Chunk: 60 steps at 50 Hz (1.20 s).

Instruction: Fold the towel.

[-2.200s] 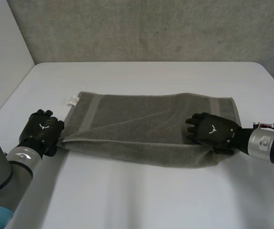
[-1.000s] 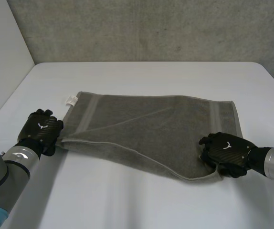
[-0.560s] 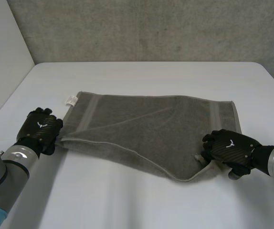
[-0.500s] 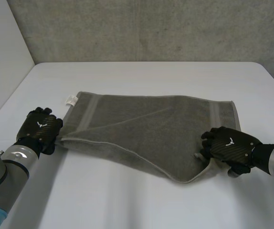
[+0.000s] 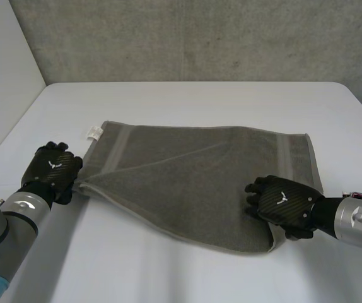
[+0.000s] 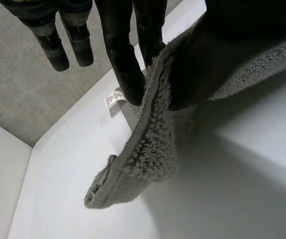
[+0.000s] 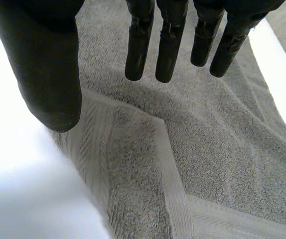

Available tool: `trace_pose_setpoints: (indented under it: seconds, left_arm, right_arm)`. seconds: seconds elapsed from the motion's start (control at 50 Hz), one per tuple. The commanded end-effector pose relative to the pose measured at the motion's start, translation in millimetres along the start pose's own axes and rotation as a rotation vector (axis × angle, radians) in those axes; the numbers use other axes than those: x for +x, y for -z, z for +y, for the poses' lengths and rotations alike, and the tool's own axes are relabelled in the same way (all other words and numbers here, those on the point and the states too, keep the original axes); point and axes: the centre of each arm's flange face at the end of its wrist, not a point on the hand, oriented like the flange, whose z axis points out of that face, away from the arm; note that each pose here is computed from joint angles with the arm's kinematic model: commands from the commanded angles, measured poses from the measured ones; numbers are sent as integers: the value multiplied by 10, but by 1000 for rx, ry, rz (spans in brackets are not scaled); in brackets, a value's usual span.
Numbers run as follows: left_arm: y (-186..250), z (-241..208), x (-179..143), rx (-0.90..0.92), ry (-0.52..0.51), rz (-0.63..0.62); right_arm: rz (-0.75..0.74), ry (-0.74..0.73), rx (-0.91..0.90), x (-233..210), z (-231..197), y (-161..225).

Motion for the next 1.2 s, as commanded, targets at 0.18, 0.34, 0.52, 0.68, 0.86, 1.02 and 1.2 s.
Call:
trace_pose_setpoints:
  seconds: [0.18,0.34,0.52,0.68,0.86,1.02,1.2]
  left_arm:
    - [12,9,19,-2,0,6]
    - [8,5,6,-1,0,2]
    - [9,7,5,-3,0,2]
    - [17,-14,-11,5,0,-5]
    - [26,-23,-8,8,-1,-3]
    - [26,-23,-8,8,-1,-3]
    - [30,-12,-1,4,0,-1]
  right_arm:
    - [-24,72,-37,-40,88,-52]
    - [-50,146,-89,-71,201,-104]
    - [-38,180,-101,-1,231,-128]
    - [18,192,-90,131,147,-35]
    - [102,95,-86,239,145,175]
    - [81,37,-72,165,201,183]
    - [53,2,-69,93,221,150]
